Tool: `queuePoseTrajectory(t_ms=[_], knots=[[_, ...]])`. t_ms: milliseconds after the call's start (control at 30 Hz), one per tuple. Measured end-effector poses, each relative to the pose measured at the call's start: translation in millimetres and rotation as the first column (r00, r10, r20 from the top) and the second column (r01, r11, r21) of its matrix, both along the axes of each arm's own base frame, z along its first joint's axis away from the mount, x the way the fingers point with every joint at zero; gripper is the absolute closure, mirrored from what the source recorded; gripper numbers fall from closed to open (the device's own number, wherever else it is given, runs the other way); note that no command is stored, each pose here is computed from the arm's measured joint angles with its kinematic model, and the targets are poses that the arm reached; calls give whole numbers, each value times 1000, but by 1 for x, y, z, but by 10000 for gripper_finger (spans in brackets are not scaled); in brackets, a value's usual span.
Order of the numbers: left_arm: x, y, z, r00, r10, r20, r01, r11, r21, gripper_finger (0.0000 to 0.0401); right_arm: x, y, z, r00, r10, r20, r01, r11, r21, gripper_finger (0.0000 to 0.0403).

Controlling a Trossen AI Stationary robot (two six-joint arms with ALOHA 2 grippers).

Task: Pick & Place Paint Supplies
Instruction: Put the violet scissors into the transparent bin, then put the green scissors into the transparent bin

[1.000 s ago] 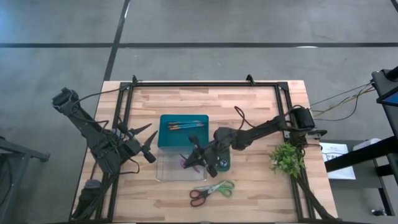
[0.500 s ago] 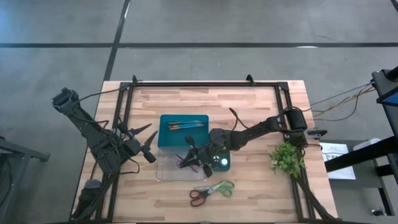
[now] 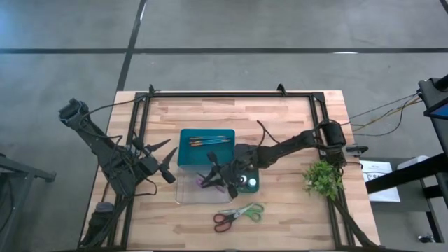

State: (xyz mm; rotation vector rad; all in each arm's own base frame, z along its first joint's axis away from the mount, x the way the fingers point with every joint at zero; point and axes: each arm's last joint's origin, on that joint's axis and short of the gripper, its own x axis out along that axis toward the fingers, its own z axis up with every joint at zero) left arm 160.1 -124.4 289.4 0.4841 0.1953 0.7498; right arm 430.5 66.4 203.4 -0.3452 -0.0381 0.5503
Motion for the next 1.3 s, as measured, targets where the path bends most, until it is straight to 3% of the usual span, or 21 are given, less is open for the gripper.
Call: queuePoseTrajectory(t_ms=[233,400,900,1133,1300], knots=[[0,0,0,1000,0,0,0,1000,0,228,0,-1,1,1000,-8,-17,8,1000,22,268],[0,0,0,1000,0,0,0,1000,0,228,0,-2,0,999,-33,-35,34,999,33,228],[0,0,0,1000,0,0,0,1000,0,228,-10,-4,19,997,-63,-54,66,997,48,221],[0,0,0,1000,0,0,0,1000,0,228,-26,2,41,998,-41,-50,44,998,54,220],[0,0,0,1000,0,-2,0,1000,2,228,-47,12,61,993,-10,-121,16,999,50,220]])
